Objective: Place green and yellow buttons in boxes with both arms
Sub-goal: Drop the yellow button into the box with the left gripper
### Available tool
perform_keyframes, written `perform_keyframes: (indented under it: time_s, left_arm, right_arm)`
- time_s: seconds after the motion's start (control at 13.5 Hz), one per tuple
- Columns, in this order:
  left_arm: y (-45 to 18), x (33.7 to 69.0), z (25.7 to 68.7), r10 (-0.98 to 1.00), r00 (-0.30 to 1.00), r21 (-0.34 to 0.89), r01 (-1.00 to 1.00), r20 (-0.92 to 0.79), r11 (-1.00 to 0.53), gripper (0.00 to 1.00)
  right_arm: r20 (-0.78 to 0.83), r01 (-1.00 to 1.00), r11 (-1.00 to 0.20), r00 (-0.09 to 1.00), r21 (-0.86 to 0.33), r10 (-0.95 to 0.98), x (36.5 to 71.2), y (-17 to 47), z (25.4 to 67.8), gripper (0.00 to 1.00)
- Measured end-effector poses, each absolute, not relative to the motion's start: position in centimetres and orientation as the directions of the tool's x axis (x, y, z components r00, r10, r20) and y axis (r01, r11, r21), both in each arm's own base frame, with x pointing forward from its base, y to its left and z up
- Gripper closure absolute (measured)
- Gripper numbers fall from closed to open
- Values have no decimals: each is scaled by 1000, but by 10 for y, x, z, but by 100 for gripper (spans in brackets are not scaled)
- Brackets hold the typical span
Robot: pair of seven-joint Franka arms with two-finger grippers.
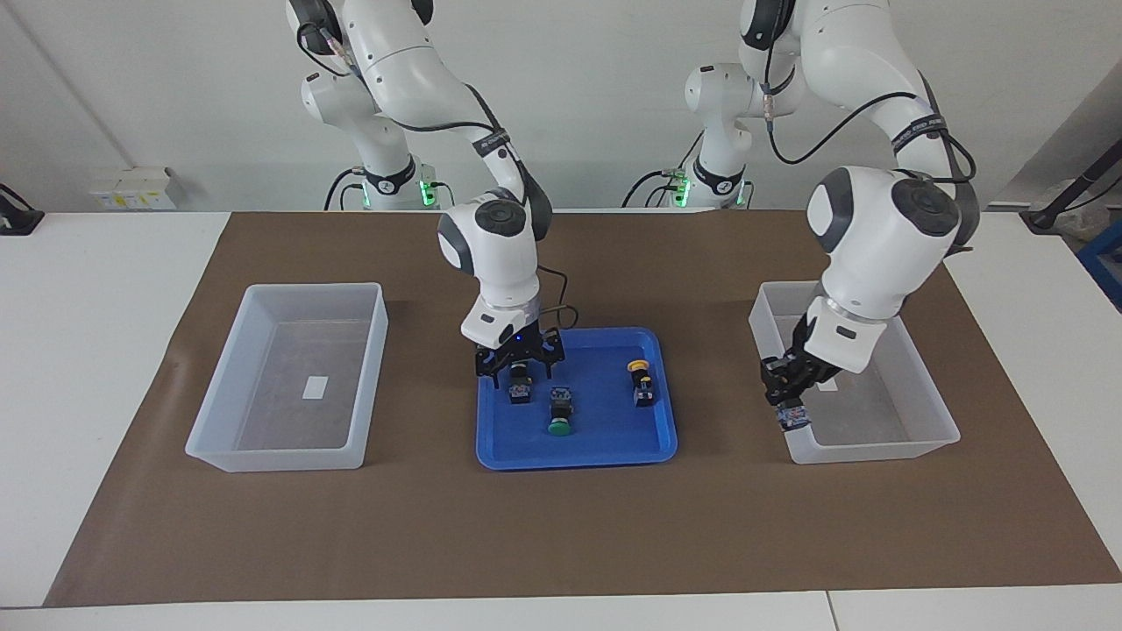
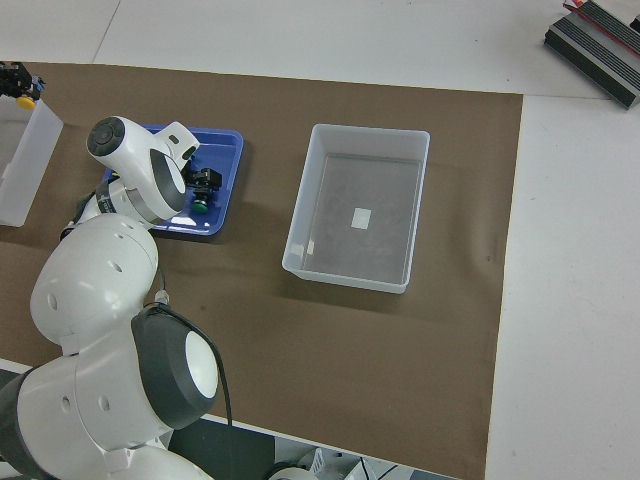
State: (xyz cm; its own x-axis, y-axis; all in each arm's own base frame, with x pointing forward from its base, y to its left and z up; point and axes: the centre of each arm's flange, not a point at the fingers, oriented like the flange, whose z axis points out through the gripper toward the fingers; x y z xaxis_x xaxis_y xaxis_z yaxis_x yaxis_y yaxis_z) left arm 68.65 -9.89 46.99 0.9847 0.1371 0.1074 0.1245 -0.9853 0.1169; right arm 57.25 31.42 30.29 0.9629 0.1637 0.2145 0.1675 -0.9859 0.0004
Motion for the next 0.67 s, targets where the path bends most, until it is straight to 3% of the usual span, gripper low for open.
perform_keyframes:
  time_s: [0.07,0.15,0.37,0.44,0.67]
  left_arm:
    - [-81,689,470,111,987,111,99,113,-989,68]
    - [-62,691,470,78,990,103,65,118,-993,68]
    - [-6,688,457,-18,994,80,-26,103,-996,68]
    - [8,683,447,-40,995,75,-47,92,-996,68]
    - [28,657,402,-68,992,59,-75,109,-995,68]
  right_arm:
    - [213,167,-986,963,1,164,573,314,302,4]
    - [214,166,-986,963,1,163,573,313,302,12]
    - [214,125,-992,969,-7,120,574,313,302,53]
    - [215,115,-993,970,-10,110,574,313,302,58]
    - [232,96,-995,969,-18,89,578,311,313,58]
